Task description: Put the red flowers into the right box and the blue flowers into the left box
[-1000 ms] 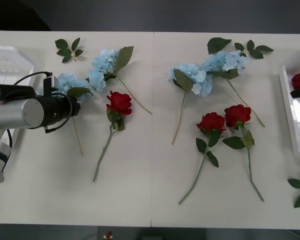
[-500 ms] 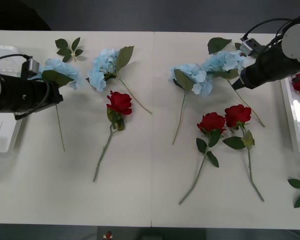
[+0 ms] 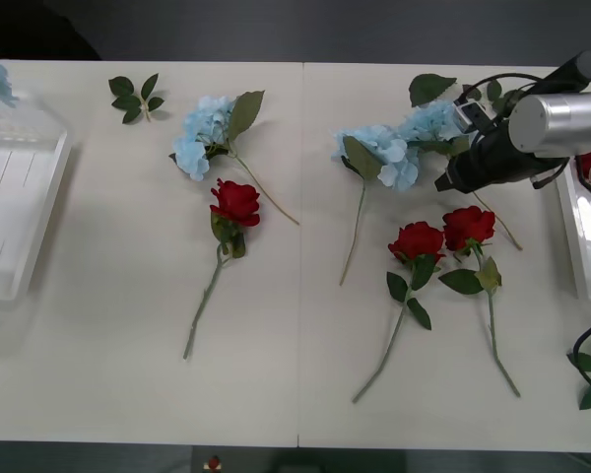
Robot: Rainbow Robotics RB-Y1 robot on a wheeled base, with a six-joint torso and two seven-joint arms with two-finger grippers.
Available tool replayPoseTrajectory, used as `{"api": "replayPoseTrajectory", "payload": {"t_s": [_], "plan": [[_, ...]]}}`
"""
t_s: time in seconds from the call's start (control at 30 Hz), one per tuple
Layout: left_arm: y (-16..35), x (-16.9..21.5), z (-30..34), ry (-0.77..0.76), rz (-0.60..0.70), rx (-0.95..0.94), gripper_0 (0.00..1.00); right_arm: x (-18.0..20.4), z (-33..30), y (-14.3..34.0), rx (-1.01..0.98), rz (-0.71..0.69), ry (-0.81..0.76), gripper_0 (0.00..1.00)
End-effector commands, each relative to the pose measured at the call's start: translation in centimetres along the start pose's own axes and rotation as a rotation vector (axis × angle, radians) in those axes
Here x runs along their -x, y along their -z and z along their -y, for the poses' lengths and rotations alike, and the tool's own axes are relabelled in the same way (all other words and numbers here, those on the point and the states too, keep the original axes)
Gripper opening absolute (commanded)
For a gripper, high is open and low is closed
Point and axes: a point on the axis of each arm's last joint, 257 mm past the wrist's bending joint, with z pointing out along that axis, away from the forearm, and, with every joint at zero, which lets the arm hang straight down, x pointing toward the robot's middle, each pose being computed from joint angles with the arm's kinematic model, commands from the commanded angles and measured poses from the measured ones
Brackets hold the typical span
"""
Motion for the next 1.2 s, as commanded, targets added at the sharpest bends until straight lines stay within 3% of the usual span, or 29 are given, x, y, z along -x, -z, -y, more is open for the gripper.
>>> {"api": "replayPoseTrajectory", "payload": {"t_s": [0.03,0.17,0.27,0.33,0.37,0.43,0.47,0.7,0.77,0.83,1.03,1.2], "plan": [[0.7,0.0,-3.8,-0.054,0.044,0.102,0.00,1.8,0.3,0.1,-0.019,0.019,0.047,1.00],[-0.1,-2.6,-7.1,-0.042,0.070,0.171,0.00,1.9,0.5,-0.6,-0.035,0.020,0.042,0.98],[-1.3,-4.4,-8.7,-0.015,0.058,0.187,0.00,2.0,0.5,-0.9,-0.041,0.020,0.039,0.66],[-2.2,-5.7,-9.7,0.006,0.040,0.195,0.00,2.1,0.5,-0.9,-0.042,0.021,0.033,0.37],[-2.4,-5.9,-9.9,0.010,0.036,0.196,0.00,2.1,0.6,-0.9,-0.042,0.021,0.030,0.29],[-3.2,-6.9,-10.0,0.012,0.022,0.194,0.00,2.4,0.7,-0.7,-0.040,0.028,0.027,0.05],[-3.3,-6.9,-9.9,0.010,0.019,0.194,0.00,2.5,0.7,-0.7,-0.039,0.031,0.025,0.00],[-3.7,-7.5,-9.5,0.006,0.005,0.186,0.01,2.7,0.6,-0.1,-0.012,0.035,0.017,0.00],[-3.7,-7.4,-9.4,0.006,0.007,0.183,0.12,2.8,0.9,0.4,0.000,0.031,0.008,0.00],[-3.8,-7.4,-9.2,0.011,0.008,0.178,0.35,3.2,1.1,1.1,0.020,0.039,0.031,0.00],[-3.8,-7.3,-9.1,0.015,0.012,0.171,0.46,3.7,2.0,3.0,0.090,0.076,0.026,0.00],[-3.4,-7.1,-7.3,0.046,0.006,0.098,0.70,5.8,2.1,7.8,0.260,0.182,-0.009,0.00]]}}
